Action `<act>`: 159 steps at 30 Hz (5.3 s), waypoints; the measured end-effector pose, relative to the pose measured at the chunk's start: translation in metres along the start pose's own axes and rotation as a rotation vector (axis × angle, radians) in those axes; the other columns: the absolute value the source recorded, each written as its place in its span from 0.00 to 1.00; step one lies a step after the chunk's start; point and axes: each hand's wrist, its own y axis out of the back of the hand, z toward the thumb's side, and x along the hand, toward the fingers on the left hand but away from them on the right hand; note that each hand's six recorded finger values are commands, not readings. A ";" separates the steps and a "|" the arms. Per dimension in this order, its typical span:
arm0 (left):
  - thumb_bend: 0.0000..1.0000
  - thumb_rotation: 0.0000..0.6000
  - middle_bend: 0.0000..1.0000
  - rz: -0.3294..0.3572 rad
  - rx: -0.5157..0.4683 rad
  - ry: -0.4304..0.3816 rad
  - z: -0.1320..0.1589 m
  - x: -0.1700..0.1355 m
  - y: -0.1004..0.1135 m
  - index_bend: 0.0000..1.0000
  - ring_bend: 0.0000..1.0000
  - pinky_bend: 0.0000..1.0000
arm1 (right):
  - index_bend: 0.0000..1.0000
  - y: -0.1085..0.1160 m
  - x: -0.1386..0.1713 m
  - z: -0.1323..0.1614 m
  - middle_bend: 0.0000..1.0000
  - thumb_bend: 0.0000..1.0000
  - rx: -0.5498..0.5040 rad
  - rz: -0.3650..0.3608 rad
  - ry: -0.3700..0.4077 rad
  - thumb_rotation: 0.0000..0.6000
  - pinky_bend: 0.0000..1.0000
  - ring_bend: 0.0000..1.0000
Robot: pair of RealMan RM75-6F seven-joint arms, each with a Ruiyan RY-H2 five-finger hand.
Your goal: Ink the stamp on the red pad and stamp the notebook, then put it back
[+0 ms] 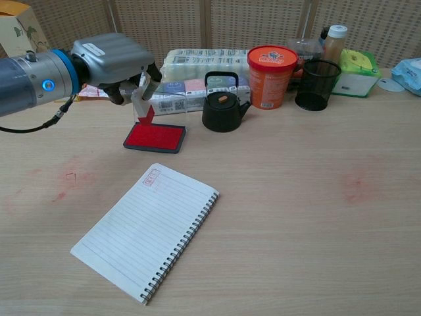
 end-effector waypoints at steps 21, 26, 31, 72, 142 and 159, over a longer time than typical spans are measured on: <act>0.40 1.00 1.00 0.014 0.079 -0.278 0.086 -0.047 -0.002 0.64 1.00 1.00 | 0.00 0.002 0.000 -0.003 0.00 0.08 -0.018 0.007 -0.004 1.00 0.00 0.00; 0.40 1.00 1.00 -0.016 0.078 -0.284 0.093 -0.042 -0.014 0.64 1.00 1.00 | 0.00 0.001 0.000 -0.004 0.00 0.08 -0.017 0.009 -0.009 1.00 0.00 0.00; 0.40 1.00 1.00 -0.045 0.083 -0.279 0.096 -0.038 -0.027 0.64 1.00 1.00 | 0.00 0.000 -0.001 -0.005 0.00 0.08 -0.014 0.014 -0.012 1.00 0.00 0.00; 0.40 1.00 1.00 -0.094 0.085 -0.284 0.108 -0.028 -0.048 0.64 1.00 1.00 | 0.00 0.001 0.000 -0.004 0.00 0.08 -0.016 0.014 -0.010 1.00 0.00 0.00; 0.40 1.00 1.00 -0.085 0.115 -0.353 0.112 -0.081 -0.037 0.64 1.00 1.00 | 0.00 0.003 0.004 -0.001 0.00 0.08 -0.027 0.016 0.005 1.00 0.00 0.00; 0.40 1.00 1.00 -0.112 0.115 -0.370 0.122 -0.079 -0.049 0.64 1.00 1.00 | 0.00 0.003 0.004 -0.001 0.00 0.08 -0.031 0.018 0.008 1.00 0.00 0.00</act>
